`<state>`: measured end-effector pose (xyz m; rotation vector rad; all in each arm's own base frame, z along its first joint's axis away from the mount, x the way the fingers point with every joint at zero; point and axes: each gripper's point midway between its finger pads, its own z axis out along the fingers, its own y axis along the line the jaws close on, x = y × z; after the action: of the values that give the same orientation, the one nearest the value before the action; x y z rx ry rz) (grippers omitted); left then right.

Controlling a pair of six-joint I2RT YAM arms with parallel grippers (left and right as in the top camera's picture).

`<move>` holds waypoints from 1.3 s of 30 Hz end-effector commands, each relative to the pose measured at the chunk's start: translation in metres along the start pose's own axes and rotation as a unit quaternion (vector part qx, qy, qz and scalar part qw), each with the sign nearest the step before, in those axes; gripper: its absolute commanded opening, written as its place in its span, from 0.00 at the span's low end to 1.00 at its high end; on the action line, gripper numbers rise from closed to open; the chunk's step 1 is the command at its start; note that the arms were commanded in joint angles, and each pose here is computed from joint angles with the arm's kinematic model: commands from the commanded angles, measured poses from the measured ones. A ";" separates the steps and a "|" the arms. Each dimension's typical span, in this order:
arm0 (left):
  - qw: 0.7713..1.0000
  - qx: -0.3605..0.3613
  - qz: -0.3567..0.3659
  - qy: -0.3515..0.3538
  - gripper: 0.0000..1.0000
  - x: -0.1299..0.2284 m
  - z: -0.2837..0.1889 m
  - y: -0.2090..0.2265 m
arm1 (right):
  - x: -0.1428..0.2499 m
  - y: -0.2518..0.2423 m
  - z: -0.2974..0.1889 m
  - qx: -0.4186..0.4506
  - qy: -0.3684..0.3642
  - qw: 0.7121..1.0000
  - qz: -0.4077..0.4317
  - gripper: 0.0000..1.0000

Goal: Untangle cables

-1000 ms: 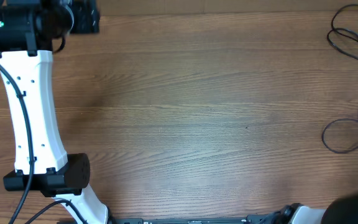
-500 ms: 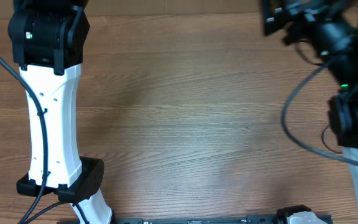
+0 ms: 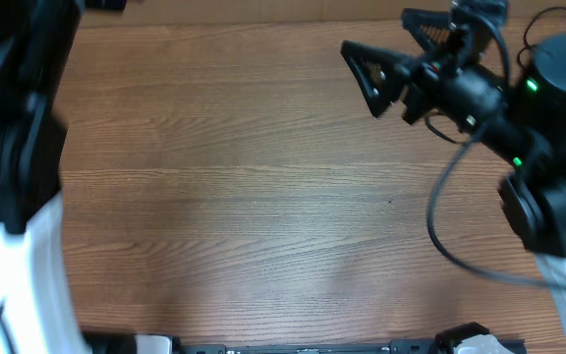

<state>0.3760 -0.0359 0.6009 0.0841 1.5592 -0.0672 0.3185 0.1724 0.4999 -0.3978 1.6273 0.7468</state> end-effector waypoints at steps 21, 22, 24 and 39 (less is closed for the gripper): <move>1.000 -0.028 0.004 -0.002 1.00 0.051 -0.070 0.008 | -0.026 0.081 -0.316 0.126 -0.364 0.912 -0.140 1.00; 1.000 -0.028 0.004 -0.002 1.00 0.052 -0.070 0.008 | -0.024 0.085 -0.325 0.125 -0.374 0.907 -0.147 1.00; 1.000 -0.029 0.005 0.000 1.00 0.052 -0.070 0.008 | -0.022 0.093 -0.343 0.125 -0.393 0.896 -0.164 1.00; 0.999 -0.030 0.010 0.005 1.00 0.057 -0.068 0.009 | -0.007 0.124 -0.416 0.135 -0.459 0.847 -0.233 0.99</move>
<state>0.3093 -0.0220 0.5455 0.0529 1.5663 -0.0237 -0.0583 -0.0078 0.5556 -0.1679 0.6819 0.2736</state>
